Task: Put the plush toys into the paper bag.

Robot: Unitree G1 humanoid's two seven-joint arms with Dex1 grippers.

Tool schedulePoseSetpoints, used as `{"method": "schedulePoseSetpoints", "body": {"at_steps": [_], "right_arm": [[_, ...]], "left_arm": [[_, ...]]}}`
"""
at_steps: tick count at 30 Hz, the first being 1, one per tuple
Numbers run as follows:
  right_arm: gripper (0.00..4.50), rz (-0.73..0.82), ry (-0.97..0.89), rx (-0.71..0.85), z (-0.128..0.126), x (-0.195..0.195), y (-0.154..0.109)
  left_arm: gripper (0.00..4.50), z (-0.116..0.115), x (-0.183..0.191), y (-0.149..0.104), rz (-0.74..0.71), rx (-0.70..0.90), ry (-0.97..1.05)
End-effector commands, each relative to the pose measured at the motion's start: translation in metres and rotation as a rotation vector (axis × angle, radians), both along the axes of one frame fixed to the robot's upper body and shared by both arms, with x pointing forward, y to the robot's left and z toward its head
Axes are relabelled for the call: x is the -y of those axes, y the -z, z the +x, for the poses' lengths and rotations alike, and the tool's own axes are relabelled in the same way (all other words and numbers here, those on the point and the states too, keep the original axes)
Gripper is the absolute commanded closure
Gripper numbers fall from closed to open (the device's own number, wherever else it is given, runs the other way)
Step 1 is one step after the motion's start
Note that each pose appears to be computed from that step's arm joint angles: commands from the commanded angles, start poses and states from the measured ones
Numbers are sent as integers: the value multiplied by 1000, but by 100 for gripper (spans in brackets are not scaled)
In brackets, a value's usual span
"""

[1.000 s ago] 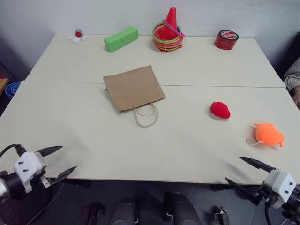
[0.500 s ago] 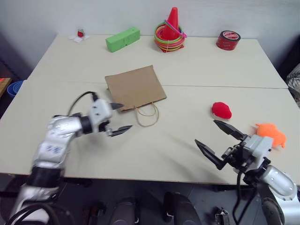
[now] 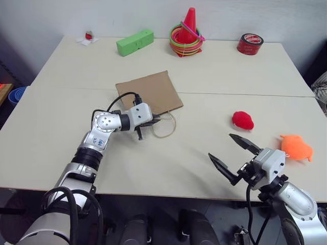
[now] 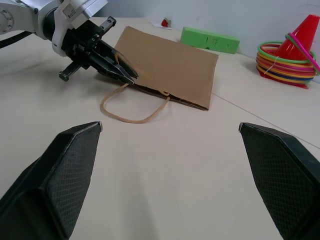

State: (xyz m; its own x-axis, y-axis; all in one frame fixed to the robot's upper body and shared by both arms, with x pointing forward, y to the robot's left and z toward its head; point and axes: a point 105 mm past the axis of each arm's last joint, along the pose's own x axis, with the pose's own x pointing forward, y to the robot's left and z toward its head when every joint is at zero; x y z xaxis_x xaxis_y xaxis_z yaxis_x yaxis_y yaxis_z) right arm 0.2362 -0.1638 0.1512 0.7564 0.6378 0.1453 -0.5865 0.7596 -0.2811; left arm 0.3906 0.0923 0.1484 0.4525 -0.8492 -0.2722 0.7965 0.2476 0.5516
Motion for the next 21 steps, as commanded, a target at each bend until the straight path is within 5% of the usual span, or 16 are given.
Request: {"method": "schedulePoseSetpoints", "body": {"at_steps": [1,12,21], "right_arm": [[58,10,-109,-12,-1,-24,-10],[435,-53,-261,-77,51,-97,-5],[443,-30,-181,-68,93,-137,2]], "left_arm": [[450,-11,6,-30,-75,-3,129],[450,-49,11,-78,-201,-87,420],[450,-81,16,-90,-250,-143,500]]}}
